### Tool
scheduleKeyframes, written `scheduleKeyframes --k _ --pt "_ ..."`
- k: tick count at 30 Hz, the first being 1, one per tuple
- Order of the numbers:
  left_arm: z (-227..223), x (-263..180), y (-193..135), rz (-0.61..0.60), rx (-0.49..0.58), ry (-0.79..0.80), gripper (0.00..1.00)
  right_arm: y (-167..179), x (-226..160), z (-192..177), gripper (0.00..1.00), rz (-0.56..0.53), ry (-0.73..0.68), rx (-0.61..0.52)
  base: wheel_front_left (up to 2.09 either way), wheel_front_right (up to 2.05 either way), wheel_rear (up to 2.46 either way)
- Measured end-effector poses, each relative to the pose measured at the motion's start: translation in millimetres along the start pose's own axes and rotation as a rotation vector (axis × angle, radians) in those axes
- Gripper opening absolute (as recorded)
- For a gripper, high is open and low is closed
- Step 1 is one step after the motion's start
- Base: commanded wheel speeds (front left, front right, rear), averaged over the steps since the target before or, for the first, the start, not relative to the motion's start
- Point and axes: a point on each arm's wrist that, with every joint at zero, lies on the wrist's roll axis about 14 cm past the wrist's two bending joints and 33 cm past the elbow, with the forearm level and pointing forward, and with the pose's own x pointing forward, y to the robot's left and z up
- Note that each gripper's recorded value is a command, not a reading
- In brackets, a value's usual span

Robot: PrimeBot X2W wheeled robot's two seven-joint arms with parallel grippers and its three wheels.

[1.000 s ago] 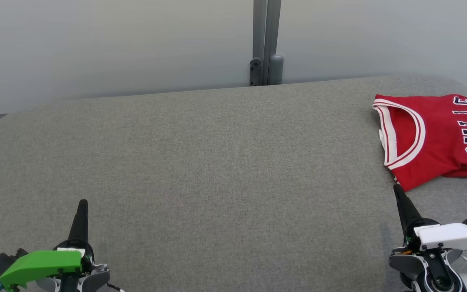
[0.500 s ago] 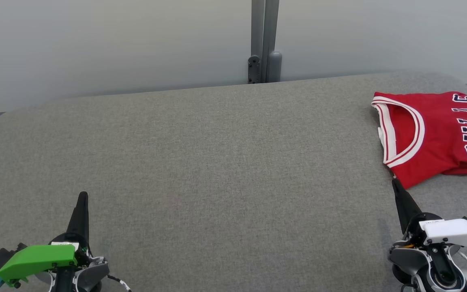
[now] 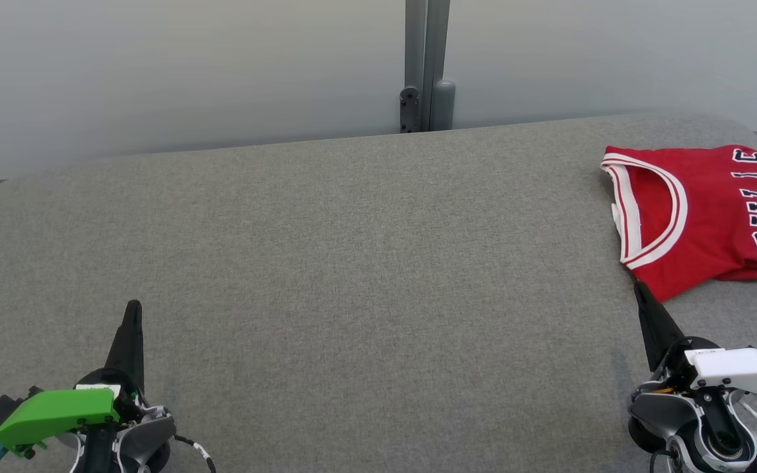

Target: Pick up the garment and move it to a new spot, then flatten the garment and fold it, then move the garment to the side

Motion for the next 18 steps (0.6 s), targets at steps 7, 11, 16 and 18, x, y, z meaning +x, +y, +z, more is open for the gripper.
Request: scheduleKeyframes --k 7,11,16,18 --pt "0.1 0.0 0.0 0.000 0.000 0.000 0.00 -0.1 0.0 0.0 0.00 0.000 0.000 0.000 0.00 0.00 0.00" --pt "0.1 0.0 0.0 0.000 0.000 0.000 0.00 -0.1 0.0 0.0 0.00 0.000 0.000 0.000 0.00 0.00 0.00" --pt "0.1 0.0 0.0 0.000 0.000 0.000 0.00 -0.1 0.0 0.0 0.00 0.000 0.000 0.000 0.00 0.00 0.00" --pt "0.1 0.0 -0.1 0.000 0.000 0.000 0.00 0.0 0.0 0.0 0.00 0.000 0.000 0.000 0.00 0.00 0.00"
